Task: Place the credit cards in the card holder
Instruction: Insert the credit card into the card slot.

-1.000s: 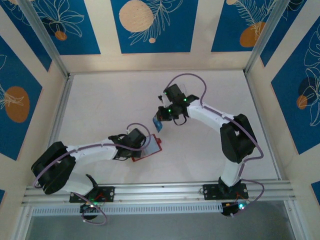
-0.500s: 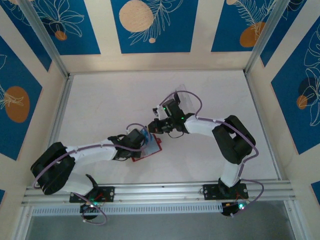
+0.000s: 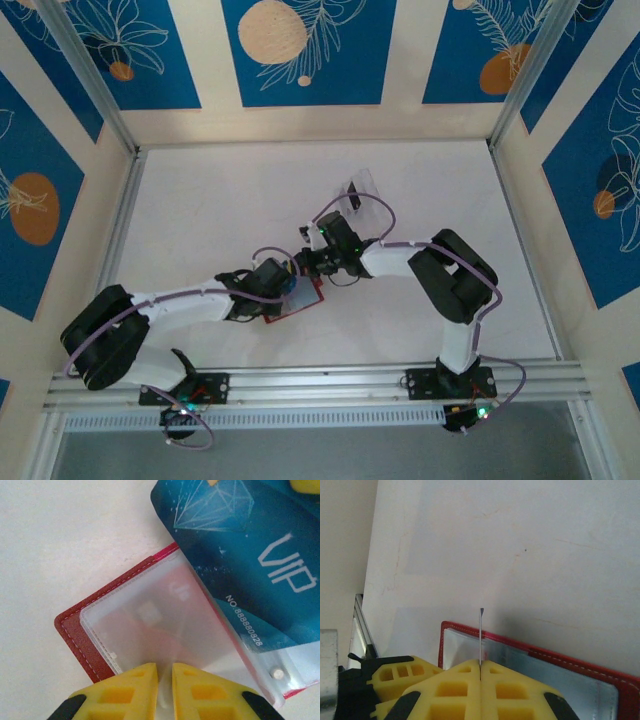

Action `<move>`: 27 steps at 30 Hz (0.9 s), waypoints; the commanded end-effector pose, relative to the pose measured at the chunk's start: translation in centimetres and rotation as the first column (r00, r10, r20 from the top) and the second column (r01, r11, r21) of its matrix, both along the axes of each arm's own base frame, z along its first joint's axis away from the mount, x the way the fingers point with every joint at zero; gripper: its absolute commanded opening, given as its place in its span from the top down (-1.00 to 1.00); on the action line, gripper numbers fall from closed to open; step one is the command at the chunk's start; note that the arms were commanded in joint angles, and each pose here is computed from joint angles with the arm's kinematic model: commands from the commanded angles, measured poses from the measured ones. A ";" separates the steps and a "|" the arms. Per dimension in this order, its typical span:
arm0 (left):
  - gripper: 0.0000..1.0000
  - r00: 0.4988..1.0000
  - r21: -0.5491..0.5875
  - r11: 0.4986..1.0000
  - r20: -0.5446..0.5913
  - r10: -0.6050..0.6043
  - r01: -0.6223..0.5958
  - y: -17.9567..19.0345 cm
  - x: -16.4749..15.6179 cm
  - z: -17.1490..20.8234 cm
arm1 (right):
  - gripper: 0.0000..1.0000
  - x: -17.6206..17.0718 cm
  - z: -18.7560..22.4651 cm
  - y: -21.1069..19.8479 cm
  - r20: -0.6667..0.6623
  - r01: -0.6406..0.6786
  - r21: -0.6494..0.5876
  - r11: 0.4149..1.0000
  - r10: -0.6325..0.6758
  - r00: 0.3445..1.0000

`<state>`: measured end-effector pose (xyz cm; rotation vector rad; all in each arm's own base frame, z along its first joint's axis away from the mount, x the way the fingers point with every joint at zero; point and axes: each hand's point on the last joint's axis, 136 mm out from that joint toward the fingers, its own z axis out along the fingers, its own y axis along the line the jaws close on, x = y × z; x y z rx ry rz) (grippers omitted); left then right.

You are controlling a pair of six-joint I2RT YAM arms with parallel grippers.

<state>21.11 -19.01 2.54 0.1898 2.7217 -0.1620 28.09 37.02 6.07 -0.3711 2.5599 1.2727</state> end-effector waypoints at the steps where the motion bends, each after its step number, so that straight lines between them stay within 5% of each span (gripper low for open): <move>1: 0.69 0.996 0.095 0.995 -0.091 -0.006 0.015 2.4 -2.5 -2.0 | 1.00 0.1 -0.8 0.2 0.012 0.014 -0.001 1.000 -0.014 1.000; 27: 0.68 0.996 0.089 0.996 -0.083 -0.009 0.016 2.0 -2.1 -2.0 | 1.00 -3.1 -2.7 0.3 -0.072 0.011 0.012 1.000 -0.010 0.997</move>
